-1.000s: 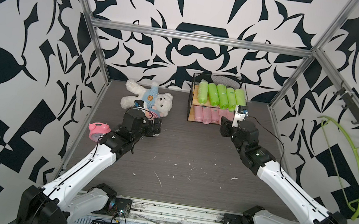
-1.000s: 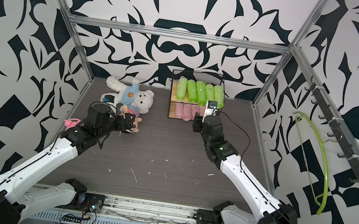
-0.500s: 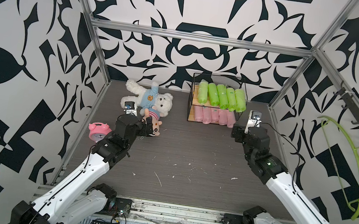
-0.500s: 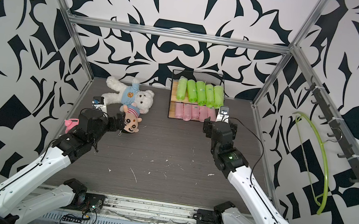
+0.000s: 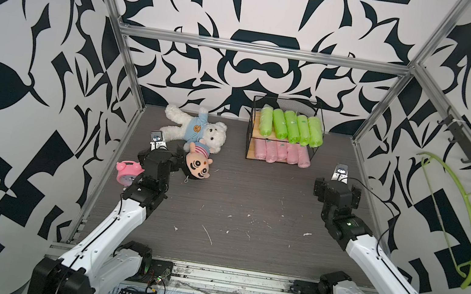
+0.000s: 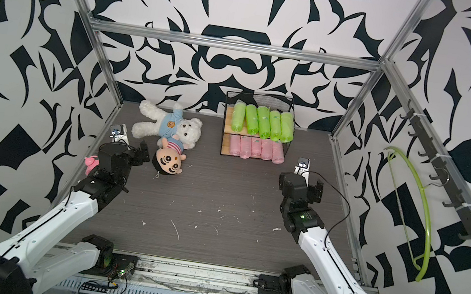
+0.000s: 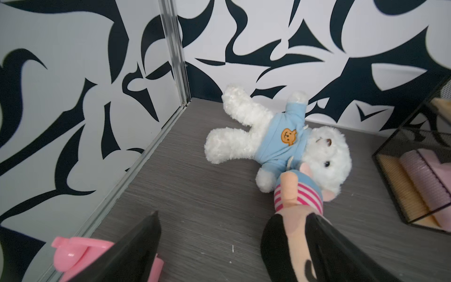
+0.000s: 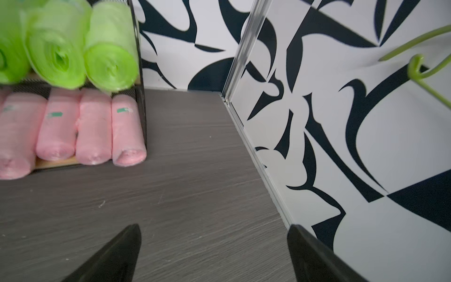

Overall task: Sort the rolls of trash bags by color and place them on the shelf
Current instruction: Reset both arms

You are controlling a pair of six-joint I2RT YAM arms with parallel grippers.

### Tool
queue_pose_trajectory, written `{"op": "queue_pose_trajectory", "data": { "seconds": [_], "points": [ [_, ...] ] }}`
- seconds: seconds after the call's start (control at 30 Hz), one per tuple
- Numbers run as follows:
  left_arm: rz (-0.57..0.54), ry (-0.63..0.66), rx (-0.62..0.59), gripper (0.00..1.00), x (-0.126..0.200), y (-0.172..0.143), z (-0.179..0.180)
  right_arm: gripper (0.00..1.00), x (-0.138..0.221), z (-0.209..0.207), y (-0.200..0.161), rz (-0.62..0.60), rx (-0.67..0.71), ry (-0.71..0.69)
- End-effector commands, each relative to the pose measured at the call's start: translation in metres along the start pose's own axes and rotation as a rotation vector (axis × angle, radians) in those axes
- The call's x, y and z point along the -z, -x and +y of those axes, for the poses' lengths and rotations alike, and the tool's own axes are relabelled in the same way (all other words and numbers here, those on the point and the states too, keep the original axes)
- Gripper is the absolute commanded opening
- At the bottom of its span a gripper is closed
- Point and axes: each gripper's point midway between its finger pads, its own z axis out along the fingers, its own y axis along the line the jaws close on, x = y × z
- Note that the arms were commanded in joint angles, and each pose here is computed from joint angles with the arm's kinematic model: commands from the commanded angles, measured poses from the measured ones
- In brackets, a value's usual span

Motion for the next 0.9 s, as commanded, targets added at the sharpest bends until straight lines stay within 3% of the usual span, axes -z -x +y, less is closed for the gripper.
{"op": "queue_pose_trajectory", "data": {
  "seconds": [0.0,0.13,0.5,0.87],
  "points": [
    [-0.032,-0.055,-0.052,1.00,-0.011,-0.007,-0.004,1.00,-0.011,0.009,0.002,-0.028,-0.004,0.025],
    [-0.007,-0.113,-0.074,1.00,-0.023,-0.021,-0.008,1.00,-0.020,0.022,-0.015,-0.032,0.033,0.071],
    [0.058,-0.157,-0.105,1.00,-0.033,-0.047,-0.015,1.00,-0.028,0.039,-0.020,-0.021,-0.067,0.178],
    [0.008,-0.163,-0.103,1.00,-0.052,-0.057,-0.015,0.99,-0.047,0.042,-0.044,-0.035,-0.103,0.211]
  ]
}}
